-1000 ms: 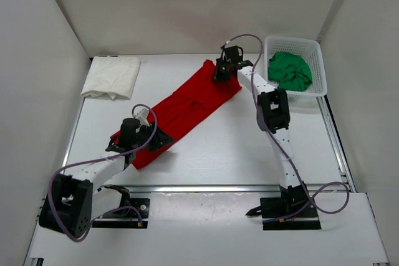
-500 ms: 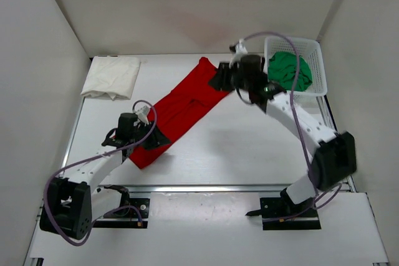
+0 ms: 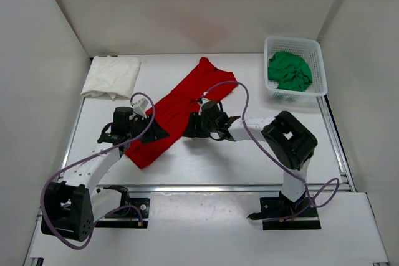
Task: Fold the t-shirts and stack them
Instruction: Rotate the tshirt 90 degrees
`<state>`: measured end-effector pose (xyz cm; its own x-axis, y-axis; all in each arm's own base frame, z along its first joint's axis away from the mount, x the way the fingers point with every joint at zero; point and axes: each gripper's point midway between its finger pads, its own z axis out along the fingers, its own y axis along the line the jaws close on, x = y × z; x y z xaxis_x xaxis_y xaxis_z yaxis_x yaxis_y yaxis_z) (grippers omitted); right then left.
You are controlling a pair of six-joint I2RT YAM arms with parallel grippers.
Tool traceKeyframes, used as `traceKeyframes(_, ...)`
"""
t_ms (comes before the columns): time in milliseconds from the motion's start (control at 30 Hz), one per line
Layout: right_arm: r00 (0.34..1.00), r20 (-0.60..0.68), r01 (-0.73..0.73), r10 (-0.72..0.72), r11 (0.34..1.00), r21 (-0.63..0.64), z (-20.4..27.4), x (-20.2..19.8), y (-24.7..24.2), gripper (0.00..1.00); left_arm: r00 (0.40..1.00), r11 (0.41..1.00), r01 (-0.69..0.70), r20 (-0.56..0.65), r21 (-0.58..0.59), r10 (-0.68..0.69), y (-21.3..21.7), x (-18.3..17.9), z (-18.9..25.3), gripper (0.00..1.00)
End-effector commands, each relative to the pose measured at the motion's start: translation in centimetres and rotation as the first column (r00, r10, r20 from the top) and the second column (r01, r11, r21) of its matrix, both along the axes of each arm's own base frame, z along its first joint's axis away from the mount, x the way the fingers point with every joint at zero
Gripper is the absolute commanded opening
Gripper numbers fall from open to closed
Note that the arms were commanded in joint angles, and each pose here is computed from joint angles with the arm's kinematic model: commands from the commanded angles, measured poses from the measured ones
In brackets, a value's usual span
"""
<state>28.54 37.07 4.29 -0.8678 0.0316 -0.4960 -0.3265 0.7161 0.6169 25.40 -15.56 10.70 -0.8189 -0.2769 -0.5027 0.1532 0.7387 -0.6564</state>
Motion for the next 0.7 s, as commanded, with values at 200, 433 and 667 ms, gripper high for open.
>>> traceKeyframes(200, 0.994, -0.110, 0.015, -0.008, 0.998, 0.057, -3.1, 1.5, 3.6, 0.17, 0.999, 0.999, 0.033, 0.020, -0.015, -0.033, -0.4, -0.6, 0.1, 0.44)
traceKeyframes(433, 0.995, -0.059, 0.086, -0.081, 0.993, 0.081, -0.4, 3.1, -4.3, 0.00, 0.997, 0.997, 0.080, 0.002, 0.007, -0.080, -2.2, -1.3, -0.7, 0.45)
traceKeyframes(667, 0.972, -0.106, 0.215, -0.211, 0.976, 0.027, -0.2, 2.6, -18.4, 0.25, 0.989, 0.989, 0.144, -0.032, 0.040, -0.143, -4.7, -2.8, -2.2, 0.48)
